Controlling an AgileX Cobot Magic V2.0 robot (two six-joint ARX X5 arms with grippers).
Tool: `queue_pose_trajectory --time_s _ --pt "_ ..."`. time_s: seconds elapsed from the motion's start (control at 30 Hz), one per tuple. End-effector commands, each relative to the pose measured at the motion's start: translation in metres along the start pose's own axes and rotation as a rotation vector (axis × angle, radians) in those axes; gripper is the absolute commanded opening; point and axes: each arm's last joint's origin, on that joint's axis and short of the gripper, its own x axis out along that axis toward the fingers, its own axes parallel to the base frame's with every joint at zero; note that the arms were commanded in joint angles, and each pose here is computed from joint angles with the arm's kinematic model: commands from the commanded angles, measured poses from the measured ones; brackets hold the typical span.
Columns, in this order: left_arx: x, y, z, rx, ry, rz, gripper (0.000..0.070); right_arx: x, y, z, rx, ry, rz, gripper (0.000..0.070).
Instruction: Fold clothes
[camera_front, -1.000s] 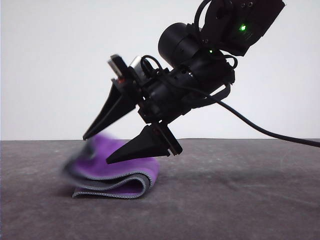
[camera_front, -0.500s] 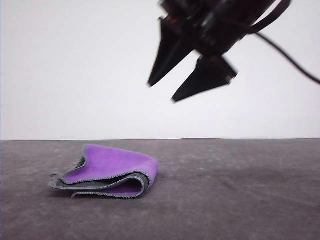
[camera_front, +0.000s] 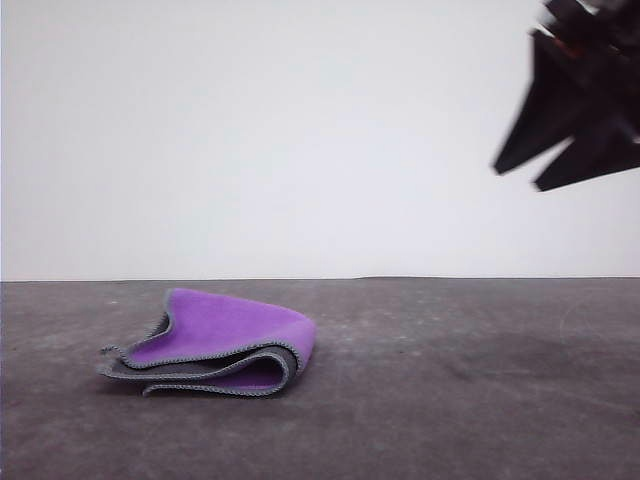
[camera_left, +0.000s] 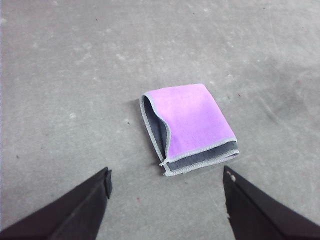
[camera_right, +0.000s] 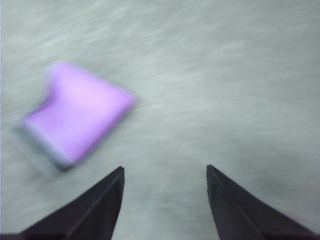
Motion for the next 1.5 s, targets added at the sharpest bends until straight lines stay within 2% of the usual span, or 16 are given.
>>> queue_pose_trajectory --time_s 0.0,0.27,0.3,0.33,0.37,0.4,1.03,1.13,1.37,1.47 --pt "-0.002 -0.001 0.004 0.004 -0.018 -0.005 0.0430 0.002 -0.001 -0.004 -0.016 -0.024 -0.025 0.0321" --pt "-0.002 -0.001 0.004 0.002 -0.024 -0.006 0.0430 0.003 -0.002 -0.009 -0.019 -0.031 -0.023 0.0320" --pt "-0.002 -0.002 0.004 -0.002 -0.016 -0.012 0.0369 0.003 -0.002 -0.010 -0.018 -0.029 -0.024 0.0255" --pt "-0.002 -0.002 0.003 -0.004 -0.010 -0.022 0.0243 0.003 -0.002 -0.010 -0.019 -0.028 -0.025 0.0157" --pt "-0.002 -0.002 0.003 -0.004 -0.007 -0.038 0.0014 0.003 -0.002 -0.010 -0.022 -0.027 -0.026 0.0009" --pt "-0.002 -0.002 0.004 -0.004 -0.015 -0.041 0.0000 0.003 -0.002 -0.010 -0.022 -0.030 -0.029 0.0006" --pt "-0.002 -0.002 0.005 0.000 -0.044 -0.036 0.0000 0.003 -0.001 -0.003 -0.043 -0.101 -0.020 0.0011" --pt "0.004 0.004 0.000 0.032 -0.123 -0.006 0.0000 0.003 -0.001 -0.001 -0.046 -0.113 -0.019 0.0011" --pt "0.024 0.033 -0.035 0.005 -0.382 0.147 0.0000 0.003 -0.001 0.001 -0.052 -0.135 -0.019 0.0011" --pt "0.028 0.042 -0.053 -0.013 -0.425 0.213 0.0000 0.003 -0.001 0.001 -0.052 -0.135 -0.018 0.0011"
